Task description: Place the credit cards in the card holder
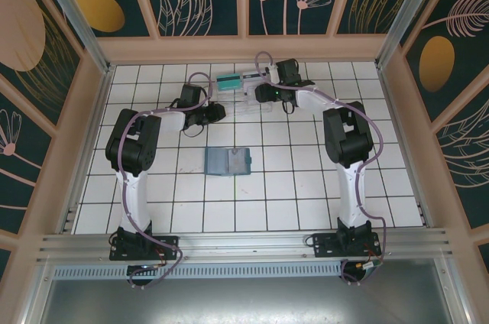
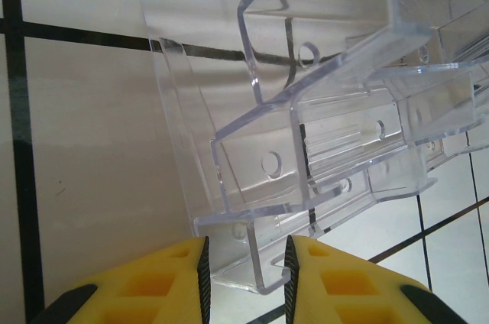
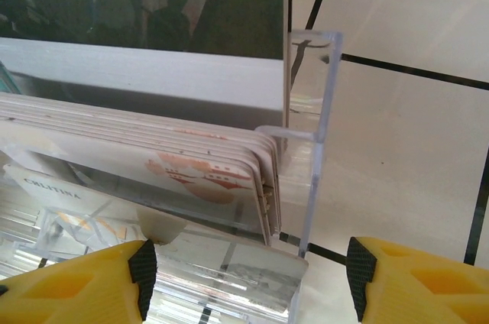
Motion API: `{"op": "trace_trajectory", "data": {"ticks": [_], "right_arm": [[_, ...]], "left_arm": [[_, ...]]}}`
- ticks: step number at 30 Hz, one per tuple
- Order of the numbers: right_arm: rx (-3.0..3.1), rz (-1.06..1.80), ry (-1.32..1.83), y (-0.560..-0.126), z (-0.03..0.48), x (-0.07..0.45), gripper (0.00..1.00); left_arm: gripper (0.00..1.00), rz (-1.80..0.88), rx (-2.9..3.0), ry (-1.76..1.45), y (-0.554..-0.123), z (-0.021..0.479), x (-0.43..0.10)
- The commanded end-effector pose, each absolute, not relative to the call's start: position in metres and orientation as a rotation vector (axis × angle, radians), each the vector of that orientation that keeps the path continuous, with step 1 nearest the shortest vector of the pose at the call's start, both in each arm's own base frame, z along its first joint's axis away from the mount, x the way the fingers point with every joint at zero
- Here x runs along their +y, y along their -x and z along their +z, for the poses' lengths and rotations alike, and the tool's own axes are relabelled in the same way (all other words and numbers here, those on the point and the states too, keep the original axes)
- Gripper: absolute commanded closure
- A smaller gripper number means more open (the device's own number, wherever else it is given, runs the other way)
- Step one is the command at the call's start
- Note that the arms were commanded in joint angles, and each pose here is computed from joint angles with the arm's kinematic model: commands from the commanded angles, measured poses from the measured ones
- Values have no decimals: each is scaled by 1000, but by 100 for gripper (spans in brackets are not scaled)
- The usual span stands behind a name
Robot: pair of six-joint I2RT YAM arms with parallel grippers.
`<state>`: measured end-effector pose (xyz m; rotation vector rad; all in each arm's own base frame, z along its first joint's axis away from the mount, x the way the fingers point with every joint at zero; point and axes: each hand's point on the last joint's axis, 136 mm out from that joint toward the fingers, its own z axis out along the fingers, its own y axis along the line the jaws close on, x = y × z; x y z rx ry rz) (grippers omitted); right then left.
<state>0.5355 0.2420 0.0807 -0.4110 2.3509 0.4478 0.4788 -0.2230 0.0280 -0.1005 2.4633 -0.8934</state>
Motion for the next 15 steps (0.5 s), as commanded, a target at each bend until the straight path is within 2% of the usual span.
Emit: {"op": "trace_trajectory", "data": {"ticks": [1, 6, 8, 15], "right_arm": [[2234, 497, 391, -551, 125, 245, 34], [2232, 519, 404, -550, 126, 247, 47], [2233, 520, 408, -550, 125, 247, 48], [2226, 518, 415, -550, 130, 245, 63]], "left_arm": [[70, -903, 2612, 124, -447, -3, -225], [70, -902, 2610, 123, -448, -3, -225], [70, -903, 2611, 124, -448, -3, -225], [71, -904, 2609, 125, -449, -2, -225]]}}
